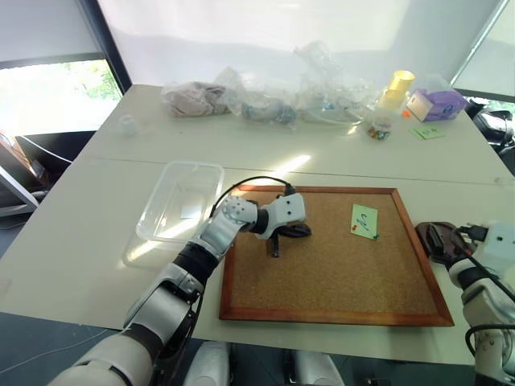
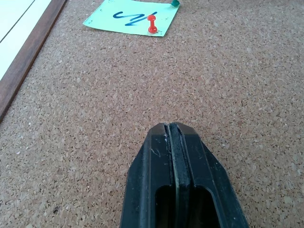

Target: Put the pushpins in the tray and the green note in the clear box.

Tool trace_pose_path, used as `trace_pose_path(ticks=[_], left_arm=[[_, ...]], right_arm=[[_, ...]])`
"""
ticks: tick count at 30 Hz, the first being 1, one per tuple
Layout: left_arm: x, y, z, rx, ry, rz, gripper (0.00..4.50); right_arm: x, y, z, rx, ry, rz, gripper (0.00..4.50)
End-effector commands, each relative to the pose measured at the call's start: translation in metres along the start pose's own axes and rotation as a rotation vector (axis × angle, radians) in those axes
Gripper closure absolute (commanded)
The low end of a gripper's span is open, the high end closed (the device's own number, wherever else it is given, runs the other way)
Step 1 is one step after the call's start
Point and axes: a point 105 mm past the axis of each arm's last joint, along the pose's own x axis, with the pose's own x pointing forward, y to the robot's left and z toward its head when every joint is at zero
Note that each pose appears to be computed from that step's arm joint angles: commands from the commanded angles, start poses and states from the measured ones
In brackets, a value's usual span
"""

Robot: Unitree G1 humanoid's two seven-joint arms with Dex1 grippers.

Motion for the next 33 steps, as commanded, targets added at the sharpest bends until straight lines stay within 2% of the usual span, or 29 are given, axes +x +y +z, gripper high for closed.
trace_pose_path(ticks=[1, 3, 6, 12, 22, 25, 31, 32, 33], left_arm=[[0.005, -0.009, -0.009, -0.018, 0.030, -0.032, 4.50], [0.005, -0.008, -0.008, -0.015, 0.029, -0.032, 4.50], [0.005, -0.007, -0.007, -0.012, 0.028, -0.031, 4.50], [0.005, -0.006, -0.006, -0.011, 0.017, -0.024, 4.50], [0.005, -0.007, -0.006, -0.008, 0.015, -0.033, 4.50], [0.005, -0.007, -0.006, -0.006, 0.017, -0.036, 4.50], [0.005, -0.007, -0.006, -0.002, 0.018, -0.037, 4.50], [0.005, -0.007, -0.006, -0.001, 0.019, -0.037, 4.50], [0.004, -0.007, -0.006, 0.000, 0.019, -0.036, 4.50]], right_arm=[[-0.008, 0.031, 0.023, -0.022, -0.070, 0.171, 0.05], [-0.016, 0.061, 0.016, -0.049, -0.016, 0.335, 0.05], [-0.025, 0.081, 0.009, -0.089, 0.030, 0.441, 0.05], [-0.033, 0.092, -0.005, -0.114, 0.058, 0.477, 0.05], [-0.028, 0.093, -0.017, -0.092, 0.061, 0.455, 0.05], [-0.025, 0.093, -0.019, -0.089, 0.064, 0.449, 0.80], [-0.019, 0.092, -0.024, -0.079, 0.080, 0.445, 3.87], [-0.019, 0.092, -0.025, -0.077, 0.084, 0.446, 4.30], [-0.018, 0.092, -0.026, -0.069, 0.089, 0.447, 4.45]])
